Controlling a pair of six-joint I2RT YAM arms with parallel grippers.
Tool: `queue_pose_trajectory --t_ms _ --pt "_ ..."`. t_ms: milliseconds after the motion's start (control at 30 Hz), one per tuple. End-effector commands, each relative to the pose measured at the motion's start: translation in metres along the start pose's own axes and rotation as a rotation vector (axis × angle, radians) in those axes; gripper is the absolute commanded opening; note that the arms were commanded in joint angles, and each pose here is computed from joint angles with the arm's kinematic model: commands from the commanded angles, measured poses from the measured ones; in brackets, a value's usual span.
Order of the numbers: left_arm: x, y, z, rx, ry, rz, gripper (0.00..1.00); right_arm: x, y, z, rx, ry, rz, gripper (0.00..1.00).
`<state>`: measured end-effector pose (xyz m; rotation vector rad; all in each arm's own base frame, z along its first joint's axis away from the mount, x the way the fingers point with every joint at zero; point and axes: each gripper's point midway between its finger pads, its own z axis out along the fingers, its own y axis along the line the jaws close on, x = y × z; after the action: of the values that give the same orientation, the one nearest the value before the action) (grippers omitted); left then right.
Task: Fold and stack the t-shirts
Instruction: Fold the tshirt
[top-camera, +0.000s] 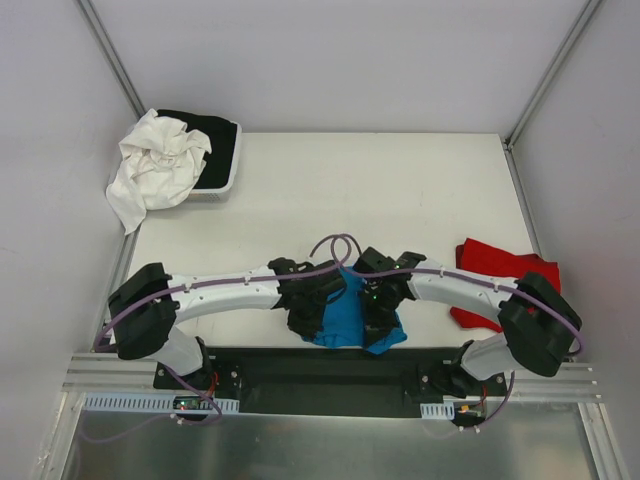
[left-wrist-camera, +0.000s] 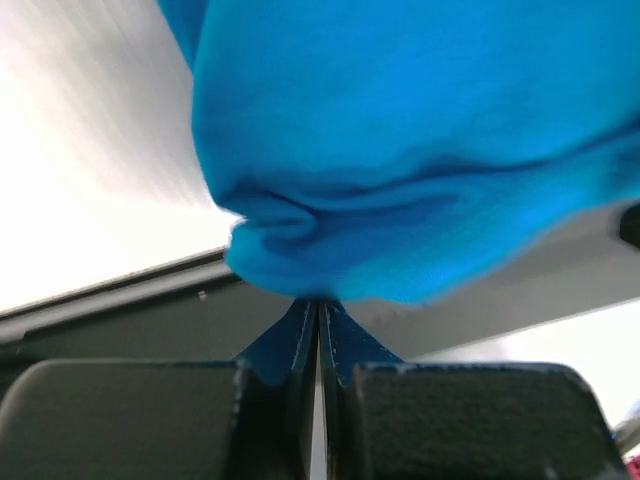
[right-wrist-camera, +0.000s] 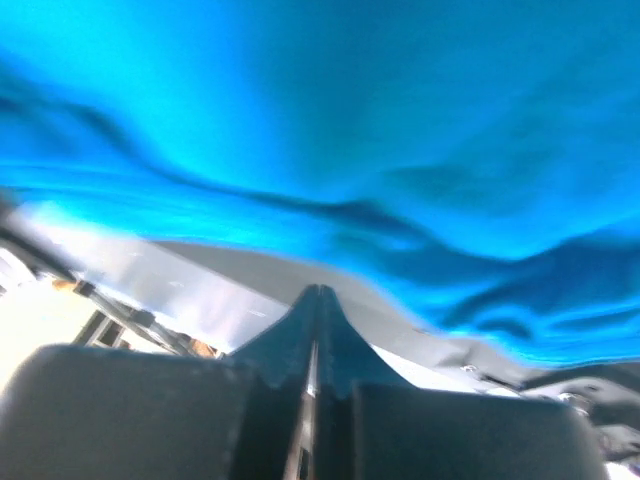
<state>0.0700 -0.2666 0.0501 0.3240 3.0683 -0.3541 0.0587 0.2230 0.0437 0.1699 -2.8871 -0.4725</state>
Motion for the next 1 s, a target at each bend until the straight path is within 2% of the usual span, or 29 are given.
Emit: queue_pose_trajectory --t_ms 0,33,167,333,567,867,900,933,967 --pt "-0.037 -0.036 -0.059 0.058 -0.120 0.064 0.00 -0.018 0.022 -0.046 -0.012 -0.117 -0.074 0.01" --pt "-0.045 -0.049 -0.077 0.083 -0.144 0.078 0.00 -0.022 0.026 -0.057 -0.017 -0.132 -0.077 0.01" --pt "-0.071 -0.058 -0.104 0.071 -0.242 0.111 0.00 -0.034 0.019 -0.071 0.007 -0.179 -0.051 0.01" --pt "-0.077 -0.041 -0.065 -0.028 -0.202 0.110 0.00 -0.050 -0.004 -0.061 0.026 -0.170 0.006 0.01" --pt "-0.074 -0.035 -0.010 -0.029 -0.140 0.129 0.00 -0.072 -0.023 -0.041 0.044 -0.132 0.002 0.01" --pt "-0.068 -0.024 0.019 -0.009 -0.053 0.087 0.00 -0.084 -0.031 -0.025 0.016 -0.080 0.018 0.02" --pt "-0.076 -0.030 0.011 0.008 -0.081 0.096 0.00 -0.087 -0.031 -0.033 0.004 -0.099 0.025 0.09" --pt "-0.079 -0.030 0.004 0.008 -0.094 0.097 0.00 -0.091 -0.028 -0.042 -0.009 -0.124 0.019 0.32" --pt "-0.085 -0.034 -0.010 0.023 -0.123 0.092 0.00 -0.093 -0.028 -0.050 -0.015 -0.147 0.020 0.46"
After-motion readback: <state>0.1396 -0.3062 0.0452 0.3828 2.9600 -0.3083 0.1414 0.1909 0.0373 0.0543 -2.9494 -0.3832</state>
